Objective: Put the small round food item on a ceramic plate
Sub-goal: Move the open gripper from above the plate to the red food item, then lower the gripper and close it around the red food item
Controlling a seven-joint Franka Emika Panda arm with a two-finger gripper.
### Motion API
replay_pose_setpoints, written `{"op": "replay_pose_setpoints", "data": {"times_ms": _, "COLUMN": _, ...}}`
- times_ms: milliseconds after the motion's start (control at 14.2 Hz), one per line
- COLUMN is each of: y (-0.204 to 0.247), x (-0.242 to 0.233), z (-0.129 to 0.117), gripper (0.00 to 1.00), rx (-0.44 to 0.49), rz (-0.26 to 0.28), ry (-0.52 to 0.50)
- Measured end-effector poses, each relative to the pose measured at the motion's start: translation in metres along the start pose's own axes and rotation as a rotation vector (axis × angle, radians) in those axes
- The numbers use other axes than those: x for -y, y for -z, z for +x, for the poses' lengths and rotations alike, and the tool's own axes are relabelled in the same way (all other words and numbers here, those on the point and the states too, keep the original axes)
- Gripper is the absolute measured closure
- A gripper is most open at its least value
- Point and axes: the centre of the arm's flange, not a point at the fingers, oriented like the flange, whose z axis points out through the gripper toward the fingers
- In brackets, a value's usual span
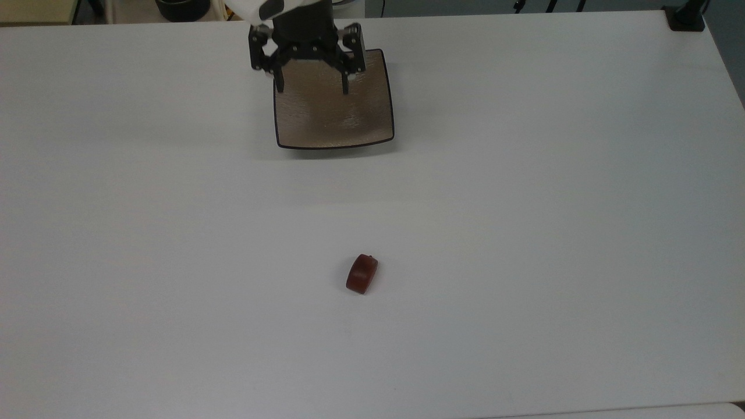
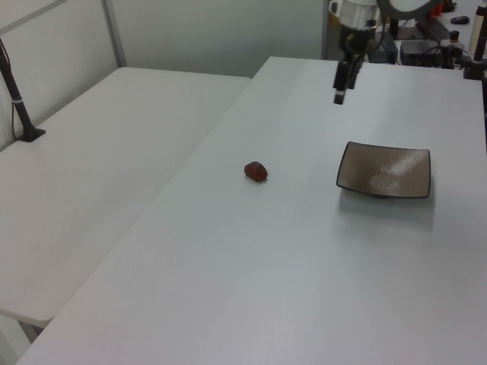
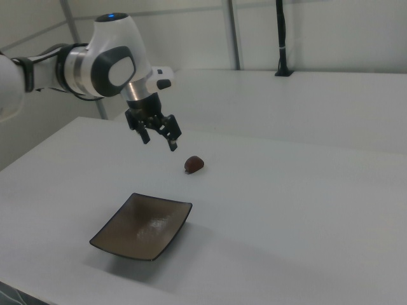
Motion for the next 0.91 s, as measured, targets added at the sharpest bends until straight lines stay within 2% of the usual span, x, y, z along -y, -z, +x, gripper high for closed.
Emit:
{"op": "replay_pose_setpoints", "data": {"times_ms": 140, "y": -0.025, "x": 0.006, "z": 0.029, "gripper": 0.00, "rx": -0.045, "rz": 0.017, "ry": 0.002}}
{"op": "replay_pose_setpoints", "data": {"times_ms": 351, "y": -0.080, "x": 0.023, "z": 0.075, "gripper": 0.00, "rx": -0.097, "rz": 0.059, "ry": -0.165}}
{"op": "replay_pose_setpoints", "data": {"times_ms": 562, "y": -0.113, "x": 0.030, "z": 0.100, "gripper": 0.00, "rx": -0.140, "rz": 0.092, "ry": -0.272}}
{"op": "replay_pose_setpoints", "data": {"times_ms": 702, "y": -0.131, "x": 0.037, "z": 0.114, "gripper": 0.00, "rx": -0.149, "rz": 0.103, "ry": -0.300}}
{"op": "replay_pose_setpoints", "data": {"times_ms": 913, "y": -0.166, "x": 0.057, "z": 0.127, "gripper": 0.00, "rx": -0.151, "rz": 0.067, "ry": -0.314}}
